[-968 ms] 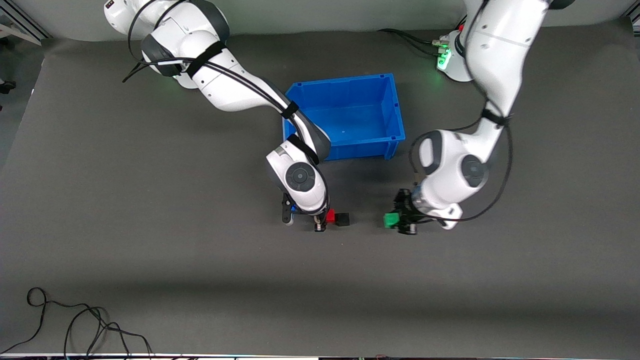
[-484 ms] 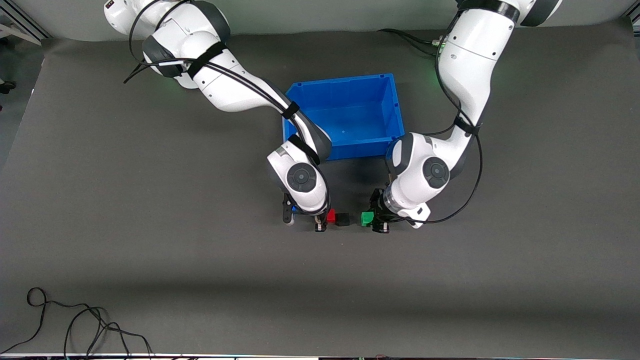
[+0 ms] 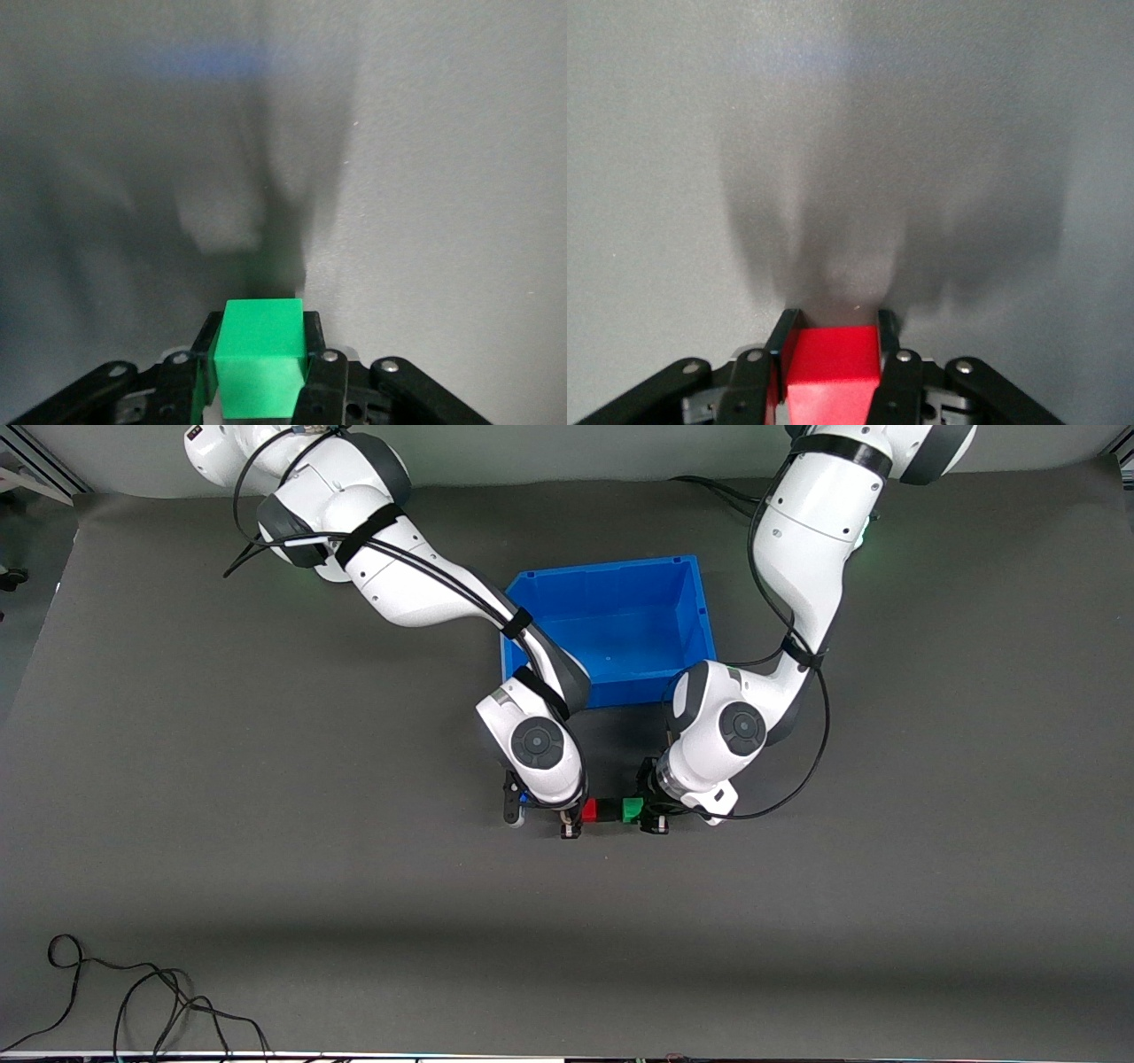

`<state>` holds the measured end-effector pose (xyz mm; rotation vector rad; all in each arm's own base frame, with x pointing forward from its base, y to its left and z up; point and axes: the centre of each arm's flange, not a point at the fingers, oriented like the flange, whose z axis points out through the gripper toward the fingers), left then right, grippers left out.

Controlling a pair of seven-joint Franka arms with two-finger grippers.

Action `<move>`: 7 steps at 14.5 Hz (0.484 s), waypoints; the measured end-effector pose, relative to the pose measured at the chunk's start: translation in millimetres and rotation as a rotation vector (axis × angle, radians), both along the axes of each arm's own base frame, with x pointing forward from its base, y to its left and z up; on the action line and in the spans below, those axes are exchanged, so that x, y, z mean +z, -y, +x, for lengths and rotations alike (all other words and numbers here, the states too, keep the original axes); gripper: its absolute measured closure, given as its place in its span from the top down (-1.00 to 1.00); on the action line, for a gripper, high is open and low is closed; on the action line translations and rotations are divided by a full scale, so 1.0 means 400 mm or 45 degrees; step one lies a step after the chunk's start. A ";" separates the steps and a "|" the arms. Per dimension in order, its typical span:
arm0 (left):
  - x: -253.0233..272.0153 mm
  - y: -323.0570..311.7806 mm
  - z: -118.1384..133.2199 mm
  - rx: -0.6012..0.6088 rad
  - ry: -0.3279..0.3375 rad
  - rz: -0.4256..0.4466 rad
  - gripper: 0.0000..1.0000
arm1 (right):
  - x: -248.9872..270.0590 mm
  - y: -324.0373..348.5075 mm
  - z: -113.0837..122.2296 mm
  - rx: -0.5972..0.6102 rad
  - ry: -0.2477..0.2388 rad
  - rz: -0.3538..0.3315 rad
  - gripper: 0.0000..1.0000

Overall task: Attach green and red cubes to black cube
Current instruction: 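Press the green cube against the black cube with the left gripper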

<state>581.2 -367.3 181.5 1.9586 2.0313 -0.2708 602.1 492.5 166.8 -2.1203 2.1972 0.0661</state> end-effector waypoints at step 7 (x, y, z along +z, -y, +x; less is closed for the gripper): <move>-0.005 0.023 -0.012 0.026 0.003 0.001 -0.26 | 0.001 -0.001 0.002 0.000 -0.004 -0.002 -0.21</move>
